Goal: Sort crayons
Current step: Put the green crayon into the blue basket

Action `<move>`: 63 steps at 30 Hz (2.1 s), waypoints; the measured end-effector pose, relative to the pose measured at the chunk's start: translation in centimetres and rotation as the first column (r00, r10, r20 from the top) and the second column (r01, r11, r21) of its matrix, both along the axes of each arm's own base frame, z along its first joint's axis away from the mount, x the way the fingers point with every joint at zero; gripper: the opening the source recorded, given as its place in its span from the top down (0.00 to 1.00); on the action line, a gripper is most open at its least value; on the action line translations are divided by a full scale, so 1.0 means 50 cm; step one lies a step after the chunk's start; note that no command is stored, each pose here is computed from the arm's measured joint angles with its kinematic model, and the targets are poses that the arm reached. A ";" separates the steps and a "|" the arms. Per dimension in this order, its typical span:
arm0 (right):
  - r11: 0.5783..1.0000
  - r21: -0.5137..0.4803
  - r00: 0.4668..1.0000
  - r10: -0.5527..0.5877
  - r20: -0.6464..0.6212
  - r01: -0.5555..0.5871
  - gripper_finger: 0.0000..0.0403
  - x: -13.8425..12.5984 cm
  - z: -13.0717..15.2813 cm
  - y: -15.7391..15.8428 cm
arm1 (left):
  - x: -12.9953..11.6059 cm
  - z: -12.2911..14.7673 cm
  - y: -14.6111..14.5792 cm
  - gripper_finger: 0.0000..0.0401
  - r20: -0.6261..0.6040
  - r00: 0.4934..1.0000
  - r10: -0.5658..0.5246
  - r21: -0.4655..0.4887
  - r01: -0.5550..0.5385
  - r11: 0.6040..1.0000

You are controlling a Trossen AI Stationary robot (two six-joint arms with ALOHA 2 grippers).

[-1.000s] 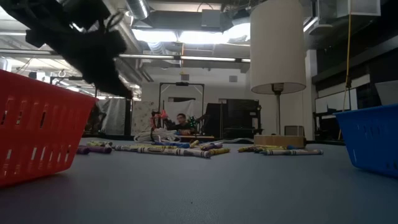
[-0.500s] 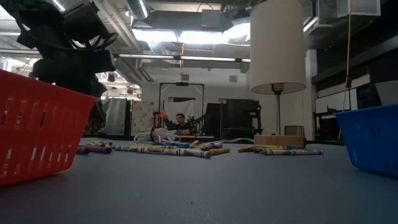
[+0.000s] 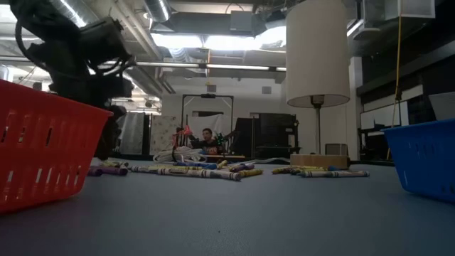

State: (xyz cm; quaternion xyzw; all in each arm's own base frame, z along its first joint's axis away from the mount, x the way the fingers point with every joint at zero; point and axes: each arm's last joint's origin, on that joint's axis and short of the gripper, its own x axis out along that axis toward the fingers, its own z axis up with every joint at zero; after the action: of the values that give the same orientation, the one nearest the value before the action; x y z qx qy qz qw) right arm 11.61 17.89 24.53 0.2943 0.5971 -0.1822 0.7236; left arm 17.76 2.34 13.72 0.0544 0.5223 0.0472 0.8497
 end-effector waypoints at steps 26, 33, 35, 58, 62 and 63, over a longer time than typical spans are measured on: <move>1.000 -0.004 1.000 -0.002 0.007 0.002 0.71 0.000 0.000 0.000 | 0.006 -0.029 -0.002 0.80 -0.086 0.996 -0.030 -0.049 0.026 0.998; 1.000 -0.004 1.000 -0.002 0.007 0.002 0.71 0.000 0.000 0.000 | 0.005 -0.030 -0.003 0.92 -0.089 0.995 -0.035 -0.057 0.030 0.998; 1.000 -0.004 1.000 -0.002 0.007 0.002 0.71 0.000 0.000 0.000 | 0.005 -0.030 -0.002 0.95 -0.091 0.995 -0.034 -0.055 0.029 0.998; 1.000 0.025 1.000 -0.002 0.025 0.002 0.71 0.004 0.001 0.005 | 0.093 0.084 -0.019 0.97 0.278 0.959 0.054 -0.238 0.014 0.971; 1.000 0.019 0.999 -0.005 0.034 0.004 0.71 0.004 0.002 0.005 | 0.132 0.125 -0.043 0.97 0.530 0.846 0.049 -0.233 0.091 0.968; 1.000 0.010 0.999 -0.009 0.049 0.008 0.71 0.005 0.002 0.004 | 0.140 0.135 -0.051 0.97 0.589 0.807 0.042 -0.218 0.109 0.970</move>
State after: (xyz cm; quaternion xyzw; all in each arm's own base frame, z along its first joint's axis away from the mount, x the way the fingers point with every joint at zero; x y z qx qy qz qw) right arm 11.87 18.10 24.61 0.3049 0.5789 -0.1749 0.7357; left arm 24.78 -0.21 20.49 -0.0573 0.2337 -0.0172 0.9705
